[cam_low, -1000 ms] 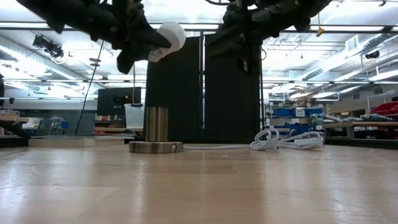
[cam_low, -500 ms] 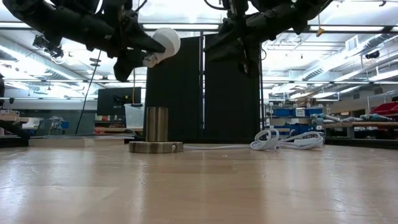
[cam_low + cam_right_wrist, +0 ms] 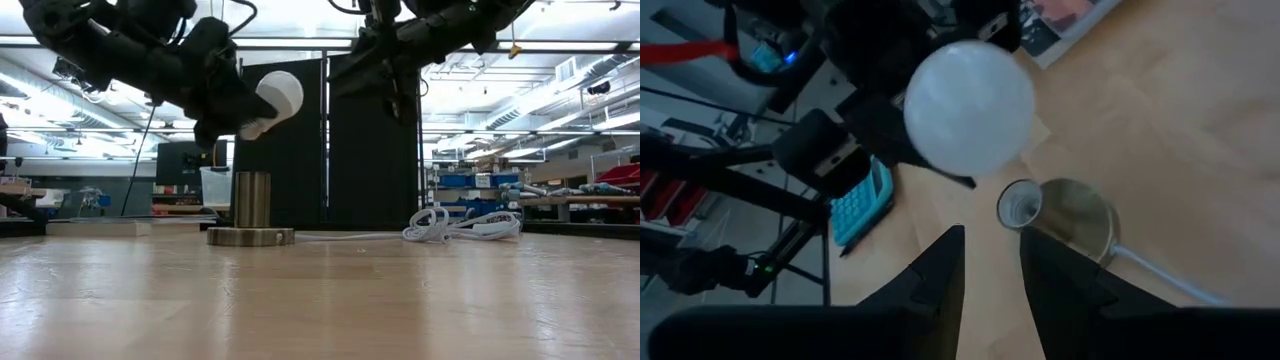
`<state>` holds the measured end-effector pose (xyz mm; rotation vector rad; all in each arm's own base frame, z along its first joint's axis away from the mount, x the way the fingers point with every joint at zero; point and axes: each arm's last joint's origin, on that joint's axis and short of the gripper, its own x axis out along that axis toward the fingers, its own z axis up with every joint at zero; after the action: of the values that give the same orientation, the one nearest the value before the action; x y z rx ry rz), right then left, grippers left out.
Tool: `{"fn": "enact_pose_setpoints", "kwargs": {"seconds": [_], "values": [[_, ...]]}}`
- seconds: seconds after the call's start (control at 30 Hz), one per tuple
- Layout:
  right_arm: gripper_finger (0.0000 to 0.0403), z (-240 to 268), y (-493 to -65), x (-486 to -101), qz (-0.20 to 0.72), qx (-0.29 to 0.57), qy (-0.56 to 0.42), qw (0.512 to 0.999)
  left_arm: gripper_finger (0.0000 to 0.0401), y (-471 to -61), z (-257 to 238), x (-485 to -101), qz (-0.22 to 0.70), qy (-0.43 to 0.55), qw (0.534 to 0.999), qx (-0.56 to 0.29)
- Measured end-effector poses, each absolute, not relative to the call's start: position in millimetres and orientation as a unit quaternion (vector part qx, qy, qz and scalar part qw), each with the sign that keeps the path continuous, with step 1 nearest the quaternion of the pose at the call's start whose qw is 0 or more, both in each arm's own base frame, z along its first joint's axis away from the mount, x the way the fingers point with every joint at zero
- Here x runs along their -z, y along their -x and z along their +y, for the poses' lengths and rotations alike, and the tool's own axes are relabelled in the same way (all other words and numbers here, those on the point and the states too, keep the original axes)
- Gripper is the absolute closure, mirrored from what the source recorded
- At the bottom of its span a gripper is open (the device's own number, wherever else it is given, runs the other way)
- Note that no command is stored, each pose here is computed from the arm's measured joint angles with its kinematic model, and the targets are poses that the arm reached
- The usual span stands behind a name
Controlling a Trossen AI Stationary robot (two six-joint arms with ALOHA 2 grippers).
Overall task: Screw lightbulb
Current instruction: Insert the lightbulb into the desk lamp
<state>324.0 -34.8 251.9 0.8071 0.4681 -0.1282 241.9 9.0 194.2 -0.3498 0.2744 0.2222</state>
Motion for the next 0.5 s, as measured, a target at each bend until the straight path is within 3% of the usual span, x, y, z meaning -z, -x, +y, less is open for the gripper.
{"fn": "enact_pose_setpoints", "kwargs": {"seconds": [0.33,0.5], "values": [[0.0293,-29,-319,-240,0.282,0.086,-0.384,0.875,0.0253,-246,4,-203,0.088,0.188,0.974,-0.09],[0.0293,-35,-331,-231,0.268,0.079,-0.383,0.88,0.0253,-248,-2,-199,0.097,0.184,0.975,-0.081]]}}
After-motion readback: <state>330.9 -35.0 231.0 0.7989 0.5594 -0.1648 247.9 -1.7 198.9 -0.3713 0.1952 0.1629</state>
